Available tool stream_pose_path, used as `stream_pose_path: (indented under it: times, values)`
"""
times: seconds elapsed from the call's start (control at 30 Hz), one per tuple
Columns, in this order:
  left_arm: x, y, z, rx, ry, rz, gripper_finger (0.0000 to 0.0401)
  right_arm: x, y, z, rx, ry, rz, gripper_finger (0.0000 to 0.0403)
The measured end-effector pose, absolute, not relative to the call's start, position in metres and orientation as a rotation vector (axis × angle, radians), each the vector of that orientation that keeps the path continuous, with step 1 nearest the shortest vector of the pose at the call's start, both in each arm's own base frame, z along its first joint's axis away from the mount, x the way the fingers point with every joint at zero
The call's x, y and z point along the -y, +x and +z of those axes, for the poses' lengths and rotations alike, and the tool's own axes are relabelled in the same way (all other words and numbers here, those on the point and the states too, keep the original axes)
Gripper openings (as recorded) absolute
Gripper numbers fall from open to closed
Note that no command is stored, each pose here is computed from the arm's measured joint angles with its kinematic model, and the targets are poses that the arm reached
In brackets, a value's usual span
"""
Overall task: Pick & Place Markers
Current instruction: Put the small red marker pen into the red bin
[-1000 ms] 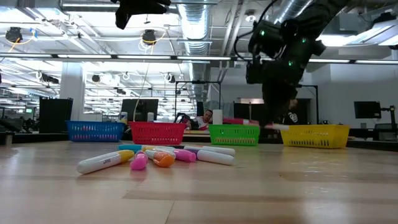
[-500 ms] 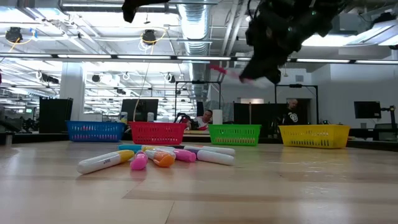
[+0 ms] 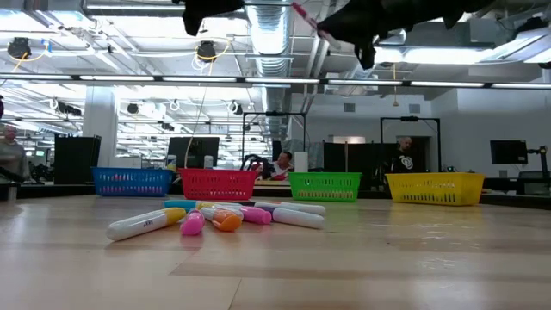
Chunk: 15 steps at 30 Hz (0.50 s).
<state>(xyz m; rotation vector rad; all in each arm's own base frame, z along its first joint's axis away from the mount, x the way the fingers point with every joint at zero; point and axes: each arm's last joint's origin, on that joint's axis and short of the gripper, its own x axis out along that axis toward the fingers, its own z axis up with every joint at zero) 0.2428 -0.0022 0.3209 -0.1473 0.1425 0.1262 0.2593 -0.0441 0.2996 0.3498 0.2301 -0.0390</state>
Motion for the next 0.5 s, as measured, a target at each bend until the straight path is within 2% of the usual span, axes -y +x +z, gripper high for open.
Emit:
stream_pose_path:
  times: [0.2, 0.37, 0.5]
  values:
    - [-0.007, 0.264, 0.317, -0.055, -0.078, 0.095, 0.0199, 0.041, 0.260, 0.306, -0.176, 0.330, -0.017, 0.0018]
    - [-0.015, 0.285, 0.307, -0.001, -0.081, 0.118, 0.0197, 0.036, 0.261, 0.308, -0.161, 0.315, 0.004, 0.0029]
    - [-0.017, 0.295, 0.305, 0.073, -0.085, 0.083, 0.0192, 0.034, 0.261, 0.308, -0.162, 0.308, 0.012, 0.0020]
